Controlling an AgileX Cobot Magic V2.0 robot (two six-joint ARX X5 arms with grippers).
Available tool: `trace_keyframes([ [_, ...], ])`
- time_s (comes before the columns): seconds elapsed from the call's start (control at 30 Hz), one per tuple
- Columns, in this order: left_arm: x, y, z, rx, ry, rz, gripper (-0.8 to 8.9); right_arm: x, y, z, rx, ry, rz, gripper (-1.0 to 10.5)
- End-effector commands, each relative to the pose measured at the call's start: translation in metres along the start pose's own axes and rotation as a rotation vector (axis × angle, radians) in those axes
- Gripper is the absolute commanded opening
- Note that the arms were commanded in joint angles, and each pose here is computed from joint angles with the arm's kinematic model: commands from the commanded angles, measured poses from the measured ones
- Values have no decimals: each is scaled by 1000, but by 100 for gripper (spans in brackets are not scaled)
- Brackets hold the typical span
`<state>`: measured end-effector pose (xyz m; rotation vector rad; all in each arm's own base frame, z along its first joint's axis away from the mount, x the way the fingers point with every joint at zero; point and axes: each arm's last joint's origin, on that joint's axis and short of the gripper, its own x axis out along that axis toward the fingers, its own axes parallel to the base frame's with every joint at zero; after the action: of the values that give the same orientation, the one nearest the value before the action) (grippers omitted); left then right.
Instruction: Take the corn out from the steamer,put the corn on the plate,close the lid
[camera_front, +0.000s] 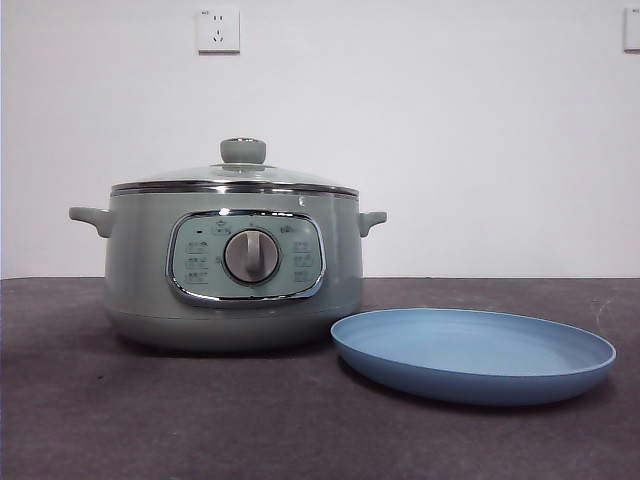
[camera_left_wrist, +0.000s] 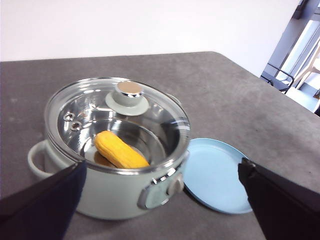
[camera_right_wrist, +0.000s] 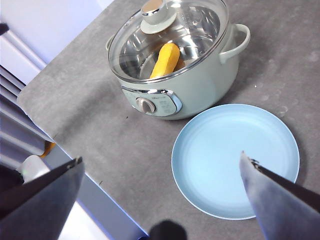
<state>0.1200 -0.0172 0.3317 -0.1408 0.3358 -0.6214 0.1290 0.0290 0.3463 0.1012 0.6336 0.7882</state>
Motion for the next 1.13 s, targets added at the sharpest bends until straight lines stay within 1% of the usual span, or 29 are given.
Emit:
trace_keyframes([
  [0.03,12,7,16,29,-17,-10,562,2,-2,2,4,5,3,568],
  [0.3,74,26,57,58,1,-39,562,11,-9,3,30,36,8,567],
  [0.47,120,31,72,136,38,-23,562,14,-11,4,39,47,8,567],
  [0.53,140,32,75,149,47,-22,562,14,-12,4,41,49,8,567],
  [0.67,173,33,73,159,61,-47,561,14,-12,4,41,49,9,567],
  [0.8,203,34,61,171,72,-20,561,14,-12,4,42,49,9,567],
  [0.9,218,35,51,169,96,-22,561,14,-12,4,41,49,9,567],
  [1.13,244,36,31,164,157,21,561,14,-12,4,42,49,8,567],
])
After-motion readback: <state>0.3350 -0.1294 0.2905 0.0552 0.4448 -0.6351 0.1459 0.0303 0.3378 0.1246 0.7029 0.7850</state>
